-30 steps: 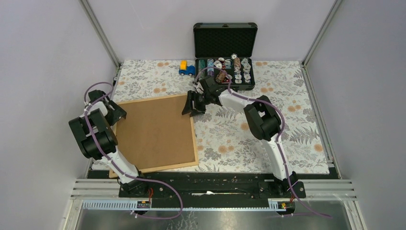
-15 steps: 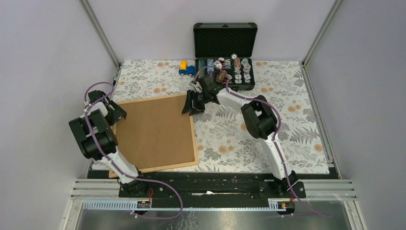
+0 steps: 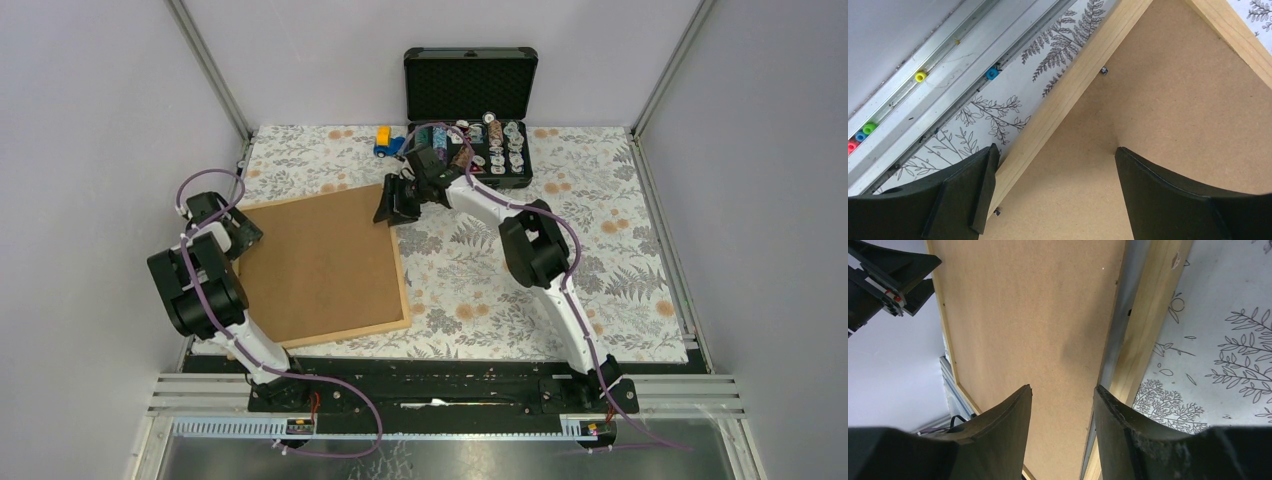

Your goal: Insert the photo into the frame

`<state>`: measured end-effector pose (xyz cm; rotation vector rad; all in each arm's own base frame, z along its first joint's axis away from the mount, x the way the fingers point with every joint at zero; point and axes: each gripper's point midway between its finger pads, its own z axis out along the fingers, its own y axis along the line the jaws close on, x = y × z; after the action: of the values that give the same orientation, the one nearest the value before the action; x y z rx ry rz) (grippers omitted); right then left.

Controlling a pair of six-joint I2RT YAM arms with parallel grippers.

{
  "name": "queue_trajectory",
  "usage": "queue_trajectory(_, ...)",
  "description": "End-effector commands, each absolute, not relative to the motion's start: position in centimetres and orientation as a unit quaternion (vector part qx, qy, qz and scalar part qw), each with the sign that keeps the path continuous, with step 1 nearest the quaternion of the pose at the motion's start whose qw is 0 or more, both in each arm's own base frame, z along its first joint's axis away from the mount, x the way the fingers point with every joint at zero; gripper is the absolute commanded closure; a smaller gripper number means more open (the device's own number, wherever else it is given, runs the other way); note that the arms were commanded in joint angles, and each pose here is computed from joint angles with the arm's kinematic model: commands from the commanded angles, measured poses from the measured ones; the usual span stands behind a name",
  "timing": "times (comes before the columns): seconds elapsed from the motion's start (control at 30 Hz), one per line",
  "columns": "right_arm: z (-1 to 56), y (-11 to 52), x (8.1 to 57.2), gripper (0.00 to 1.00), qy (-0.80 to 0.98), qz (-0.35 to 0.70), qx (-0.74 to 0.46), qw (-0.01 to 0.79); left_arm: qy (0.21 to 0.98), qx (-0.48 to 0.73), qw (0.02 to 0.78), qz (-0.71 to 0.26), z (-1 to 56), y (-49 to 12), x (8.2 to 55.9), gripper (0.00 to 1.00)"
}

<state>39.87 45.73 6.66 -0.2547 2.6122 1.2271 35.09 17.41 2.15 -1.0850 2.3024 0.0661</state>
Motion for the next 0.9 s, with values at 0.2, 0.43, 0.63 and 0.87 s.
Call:
queue_trajectory(0.2, 10.2, 56.2, 29.1, 0.49, 0.834, 0.51, -0.207, 0.041, 0.891, -0.351, 0.132, -0.255, -1.3, 0.3, 33.8, 0.12)
queue_trajectory(0.43, 3.8, 53.1, 29.9, 0.51, 0.907, 0.369, -0.198, 0.046, 0.896, -0.328, 0.122, -0.272, -1.4, -1.4, 33.5, 0.14)
queue_trajectory(0.63, -1.1, 50.3, 28.9, 0.51, 0.938, 0.262, -0.222, 0.037, 0.897, -0.319, 0.117, -0.284, -1.5, -2.5, 33.6, 0.15)
queue_trajectory(0.87, -3.0, 46.2, 30.2, 0.51, 0.952, 0.131, -0.267, 0.078, 0.902, -0.304, 0.12, -0.283, -0.8, -2.8, 33.7, 0.16)
